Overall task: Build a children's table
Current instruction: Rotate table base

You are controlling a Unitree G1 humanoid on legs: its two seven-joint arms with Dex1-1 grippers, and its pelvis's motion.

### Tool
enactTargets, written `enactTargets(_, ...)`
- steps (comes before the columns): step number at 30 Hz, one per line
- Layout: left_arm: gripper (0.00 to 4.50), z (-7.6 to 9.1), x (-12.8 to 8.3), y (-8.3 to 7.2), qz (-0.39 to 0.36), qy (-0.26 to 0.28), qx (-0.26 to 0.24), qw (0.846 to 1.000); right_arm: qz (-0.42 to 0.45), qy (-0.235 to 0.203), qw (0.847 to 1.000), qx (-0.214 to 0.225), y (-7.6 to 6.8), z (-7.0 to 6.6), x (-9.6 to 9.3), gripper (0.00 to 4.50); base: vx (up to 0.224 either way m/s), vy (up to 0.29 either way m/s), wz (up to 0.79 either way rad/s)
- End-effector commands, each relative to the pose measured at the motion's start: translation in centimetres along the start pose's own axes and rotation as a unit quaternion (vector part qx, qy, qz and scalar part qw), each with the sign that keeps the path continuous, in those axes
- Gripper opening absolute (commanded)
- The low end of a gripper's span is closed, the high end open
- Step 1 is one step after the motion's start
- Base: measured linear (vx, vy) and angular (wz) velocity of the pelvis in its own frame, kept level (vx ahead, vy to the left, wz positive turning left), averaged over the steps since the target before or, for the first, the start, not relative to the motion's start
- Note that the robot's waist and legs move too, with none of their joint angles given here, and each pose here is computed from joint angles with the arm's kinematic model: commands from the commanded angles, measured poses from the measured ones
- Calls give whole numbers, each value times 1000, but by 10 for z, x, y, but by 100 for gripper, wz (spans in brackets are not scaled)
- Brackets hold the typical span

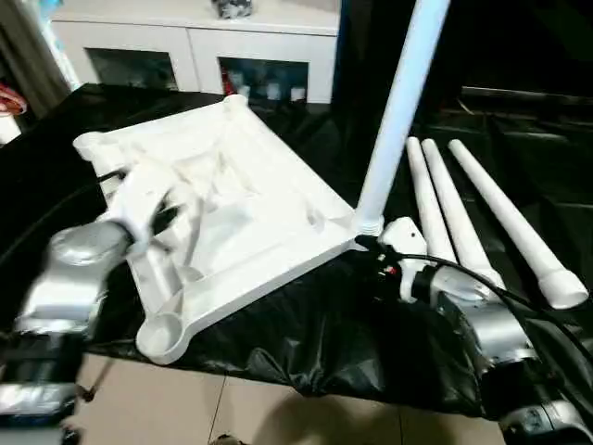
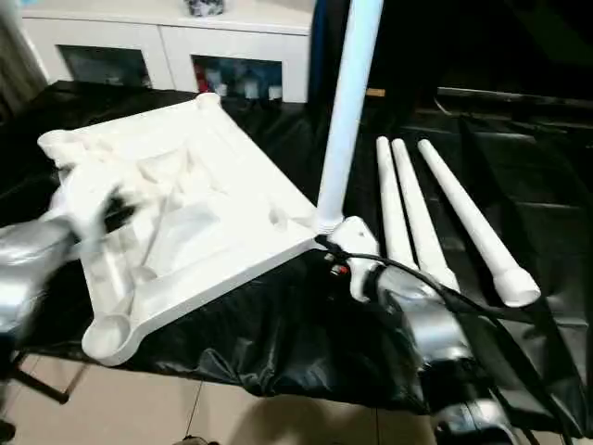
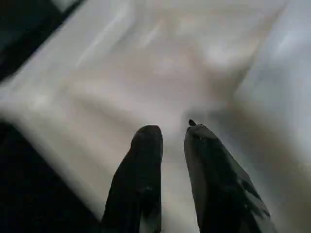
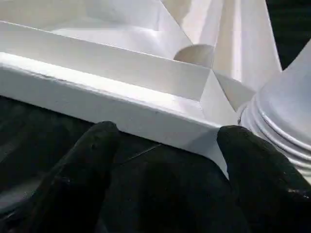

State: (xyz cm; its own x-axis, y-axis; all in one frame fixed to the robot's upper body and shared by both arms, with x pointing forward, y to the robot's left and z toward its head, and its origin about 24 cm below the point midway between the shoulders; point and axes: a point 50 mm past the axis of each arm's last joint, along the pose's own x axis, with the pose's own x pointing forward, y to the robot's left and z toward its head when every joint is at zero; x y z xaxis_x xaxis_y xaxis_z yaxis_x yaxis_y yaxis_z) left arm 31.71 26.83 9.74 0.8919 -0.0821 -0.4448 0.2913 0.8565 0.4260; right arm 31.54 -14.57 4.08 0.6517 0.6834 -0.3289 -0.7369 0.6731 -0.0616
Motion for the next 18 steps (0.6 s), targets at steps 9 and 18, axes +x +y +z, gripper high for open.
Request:
enactTargets(9, 2, -24, -6, -1, -12, 95, 69, 993, -40, 63, 997, -13, -1, -8, 21, 281, 0, 0, 0)
enactTargets(18, 0, -20, -11, -37, -182, 101, 96, 973, -55, 47, 997, -8, 4, 4, 46, 203, 0, 0, 0)
